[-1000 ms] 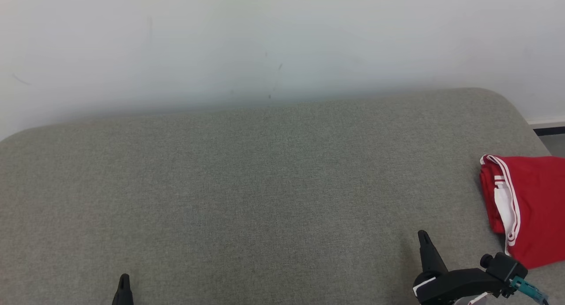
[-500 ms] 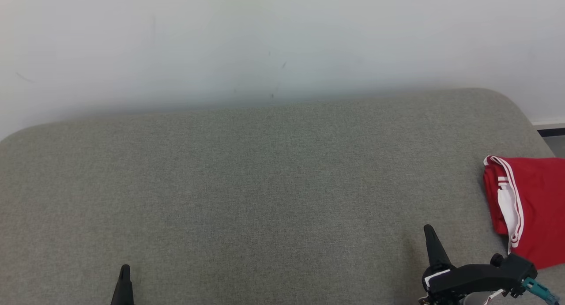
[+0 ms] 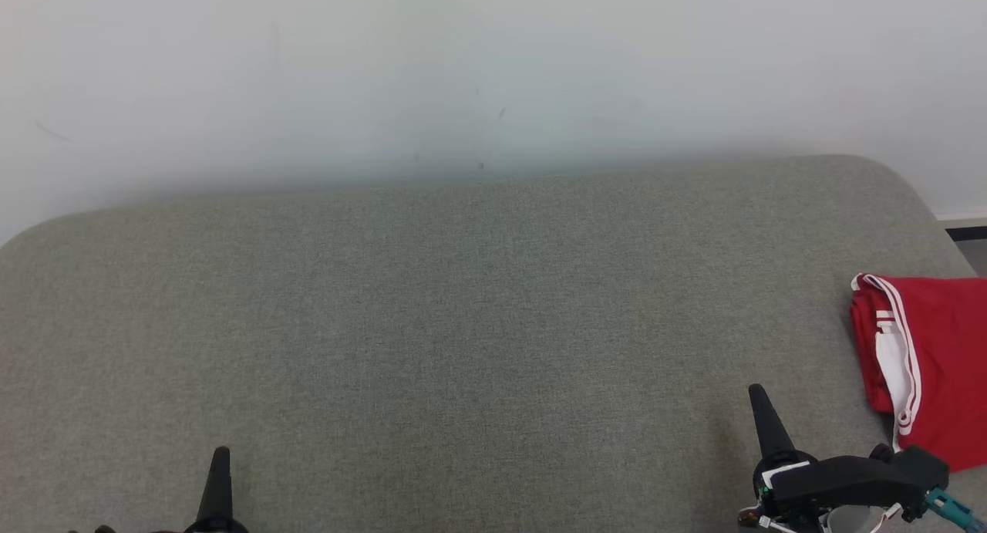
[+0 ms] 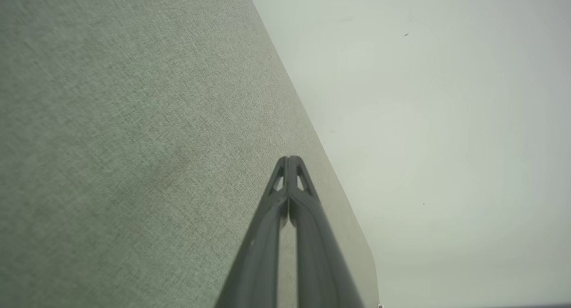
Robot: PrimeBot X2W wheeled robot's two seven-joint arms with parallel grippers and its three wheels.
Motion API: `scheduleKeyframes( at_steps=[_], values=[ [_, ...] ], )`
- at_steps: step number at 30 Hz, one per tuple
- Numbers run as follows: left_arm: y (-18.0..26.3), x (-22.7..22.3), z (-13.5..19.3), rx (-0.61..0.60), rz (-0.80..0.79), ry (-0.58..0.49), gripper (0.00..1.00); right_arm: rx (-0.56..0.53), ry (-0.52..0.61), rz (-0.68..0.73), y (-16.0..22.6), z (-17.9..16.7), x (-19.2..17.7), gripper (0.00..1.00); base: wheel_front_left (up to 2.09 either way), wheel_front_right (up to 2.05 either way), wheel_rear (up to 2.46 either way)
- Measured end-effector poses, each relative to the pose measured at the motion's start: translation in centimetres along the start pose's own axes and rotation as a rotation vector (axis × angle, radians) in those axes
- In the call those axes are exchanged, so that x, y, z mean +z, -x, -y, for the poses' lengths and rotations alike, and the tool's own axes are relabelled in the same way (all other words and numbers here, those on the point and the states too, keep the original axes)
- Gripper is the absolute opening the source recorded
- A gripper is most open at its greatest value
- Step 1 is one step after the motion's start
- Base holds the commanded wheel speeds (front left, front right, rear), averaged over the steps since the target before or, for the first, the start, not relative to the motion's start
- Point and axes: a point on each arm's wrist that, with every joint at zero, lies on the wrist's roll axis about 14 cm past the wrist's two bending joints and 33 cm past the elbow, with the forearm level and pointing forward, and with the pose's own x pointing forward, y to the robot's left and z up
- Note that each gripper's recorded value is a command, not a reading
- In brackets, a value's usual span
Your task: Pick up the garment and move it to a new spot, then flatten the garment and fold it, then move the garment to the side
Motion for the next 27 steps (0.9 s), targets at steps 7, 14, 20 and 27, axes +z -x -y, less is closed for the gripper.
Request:
scheduleKeyframes(
  at_steps=[7,14,20,27],
  values=[
    [-0.3,0.3,0.6,-0.019,0.001,0.066,0.00,0.011,-0.071,0.002,-0.1,-0.3,0.2,0.00,0.00,0.00,0.00],
    [-0.3,0.4,0.8,-0.028,0.001,0.129,0.00,0.027,-0.137,0.004,-0.3,-0.8,0.4,0.00,0.00,0.00,0.00],
    [-0.4,0.6,1.2,-0.041,-0.001,0.180,0.00,0.037,-0.188,0.004,-0.4,-1.0,0.6,0.00,0.00,0.00,0.00],
    [-0.6,0.9,1.8,-0.065,0.000,0.238,0.00,0.052,-0.245,0.002,-0.5,-1.4,0.7,0.00,0.00,0.00,0.00]
  ],
)
